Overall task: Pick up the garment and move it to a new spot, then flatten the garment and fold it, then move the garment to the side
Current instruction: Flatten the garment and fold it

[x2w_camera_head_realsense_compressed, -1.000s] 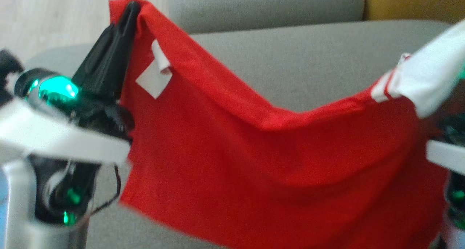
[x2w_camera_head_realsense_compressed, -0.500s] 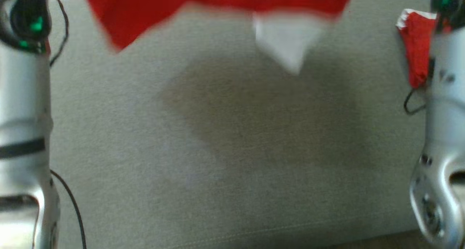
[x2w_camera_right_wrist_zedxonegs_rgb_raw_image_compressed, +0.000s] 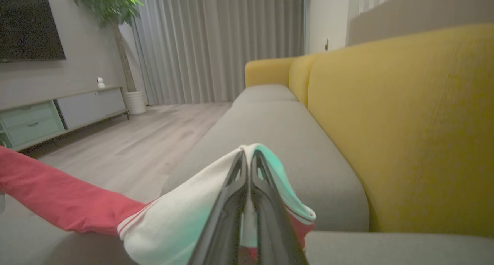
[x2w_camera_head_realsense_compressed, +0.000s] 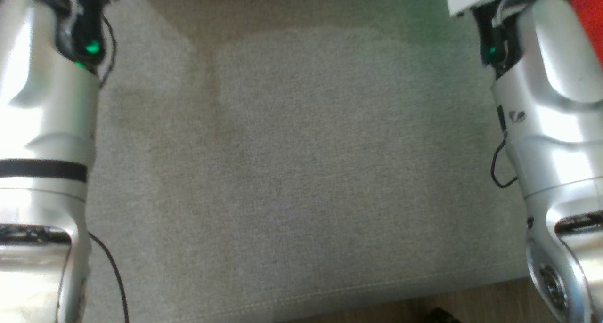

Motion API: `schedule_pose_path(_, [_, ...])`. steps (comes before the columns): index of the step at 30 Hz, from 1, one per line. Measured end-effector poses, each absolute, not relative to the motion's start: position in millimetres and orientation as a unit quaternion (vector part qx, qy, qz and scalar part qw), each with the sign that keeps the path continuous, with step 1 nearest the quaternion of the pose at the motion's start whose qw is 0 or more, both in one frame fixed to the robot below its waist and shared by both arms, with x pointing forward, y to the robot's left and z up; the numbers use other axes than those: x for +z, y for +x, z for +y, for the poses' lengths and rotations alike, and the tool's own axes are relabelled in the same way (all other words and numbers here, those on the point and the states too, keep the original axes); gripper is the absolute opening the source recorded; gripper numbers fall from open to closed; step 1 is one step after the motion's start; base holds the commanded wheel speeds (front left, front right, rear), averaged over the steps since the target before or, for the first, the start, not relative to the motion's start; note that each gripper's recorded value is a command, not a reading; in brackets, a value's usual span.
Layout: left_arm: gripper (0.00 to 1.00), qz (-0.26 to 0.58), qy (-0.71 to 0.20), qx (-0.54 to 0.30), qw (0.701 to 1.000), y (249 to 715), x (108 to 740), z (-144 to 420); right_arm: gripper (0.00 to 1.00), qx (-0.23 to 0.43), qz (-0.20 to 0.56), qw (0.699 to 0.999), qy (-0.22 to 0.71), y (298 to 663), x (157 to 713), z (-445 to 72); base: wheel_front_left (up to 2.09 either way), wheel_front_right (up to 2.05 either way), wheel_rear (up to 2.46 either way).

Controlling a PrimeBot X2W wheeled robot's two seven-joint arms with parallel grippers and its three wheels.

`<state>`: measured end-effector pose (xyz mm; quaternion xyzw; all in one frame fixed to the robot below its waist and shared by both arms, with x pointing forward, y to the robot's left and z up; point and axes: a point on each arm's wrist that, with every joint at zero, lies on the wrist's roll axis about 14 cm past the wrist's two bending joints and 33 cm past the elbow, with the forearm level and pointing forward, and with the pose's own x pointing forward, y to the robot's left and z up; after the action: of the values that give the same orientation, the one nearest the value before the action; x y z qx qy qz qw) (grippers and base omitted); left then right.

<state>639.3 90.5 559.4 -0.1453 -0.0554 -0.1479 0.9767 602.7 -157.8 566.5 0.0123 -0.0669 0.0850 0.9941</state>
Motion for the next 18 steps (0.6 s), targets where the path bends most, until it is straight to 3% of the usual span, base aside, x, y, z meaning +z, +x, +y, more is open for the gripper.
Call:
schedule_pose_path(3, [0.0, 0.003, -0.145, -0.143, 0.979, 638.7, 505.3, 88.3, 0.0, 0.088, -0.023, 0.996, 0.025, 604.6, 522.3, -153.8, 0.0, 0.0, 0.0])
schedule_pose_path(7, [0.0, 0.049, -0.156, -0.124, 0.979, 634.5, 466.8, 95.5, 0.0, 0.099, -0.015, 0.994, 0.035, 606.1, 504.6, -143.6, 0.0, 0.0, 0.0])
schedule_pose_path(18, [0.0, 0.044, -0.2, -0.117, 0.972, 611.5, 479.1, 97.3, 0.0, 0.098, -0.032, 0.993, 0.058, 577.4, 512.3, -140.8, 0.0, 0.0, 0.0])
